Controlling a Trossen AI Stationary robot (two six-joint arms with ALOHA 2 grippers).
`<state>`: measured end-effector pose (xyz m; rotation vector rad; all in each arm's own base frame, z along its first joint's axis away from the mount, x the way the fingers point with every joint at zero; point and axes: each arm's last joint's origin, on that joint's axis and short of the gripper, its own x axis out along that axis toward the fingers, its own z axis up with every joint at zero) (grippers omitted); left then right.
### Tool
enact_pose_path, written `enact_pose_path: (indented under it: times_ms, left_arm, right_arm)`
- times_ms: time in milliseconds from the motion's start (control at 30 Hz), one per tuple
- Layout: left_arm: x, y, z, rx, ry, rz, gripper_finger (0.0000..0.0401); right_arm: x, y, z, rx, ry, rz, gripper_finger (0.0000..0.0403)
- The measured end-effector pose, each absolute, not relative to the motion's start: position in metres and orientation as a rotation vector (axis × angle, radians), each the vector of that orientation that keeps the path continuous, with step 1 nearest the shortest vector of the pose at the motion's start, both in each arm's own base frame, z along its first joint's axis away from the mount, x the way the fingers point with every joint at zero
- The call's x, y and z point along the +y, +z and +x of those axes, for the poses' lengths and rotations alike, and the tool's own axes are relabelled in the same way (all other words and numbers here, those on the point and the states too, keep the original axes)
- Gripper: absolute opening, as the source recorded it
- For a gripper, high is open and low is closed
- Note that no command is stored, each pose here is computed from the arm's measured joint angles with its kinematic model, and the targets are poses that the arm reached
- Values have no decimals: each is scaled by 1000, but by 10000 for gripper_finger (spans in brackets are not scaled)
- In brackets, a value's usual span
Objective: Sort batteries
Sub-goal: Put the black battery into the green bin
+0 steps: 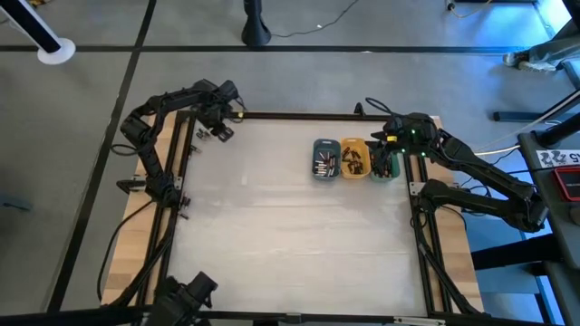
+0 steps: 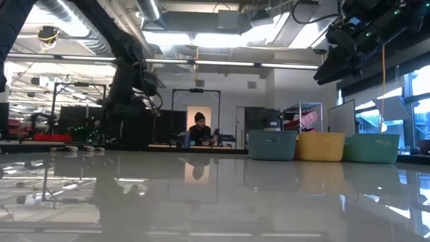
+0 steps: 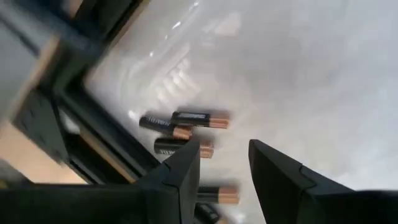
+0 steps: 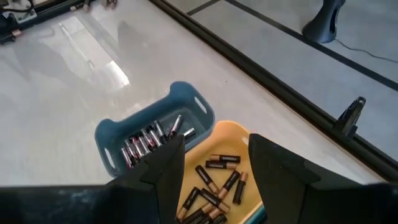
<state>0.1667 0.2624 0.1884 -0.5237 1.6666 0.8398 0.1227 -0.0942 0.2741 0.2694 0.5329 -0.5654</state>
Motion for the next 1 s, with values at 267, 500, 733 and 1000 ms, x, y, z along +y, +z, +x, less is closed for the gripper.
enact_pose_path:
  times_ms: [267,500,733,1000]
  left_arm:
    - [242,186,187,1897,276,-44,127]
    - [227,160,183,2112,95,163,127]
    - [224,132,173,2275,78,210,127]
    - [230,128,177,2234,169,272,127]
  right_arm:
    - [-94,274,123,517,-581,322,182]
    - [-94,274,123,506,-592,365,182]
    - [-94,274,123,503,-587,378,182]
    - [-94,274,123,499,-590,397,182]
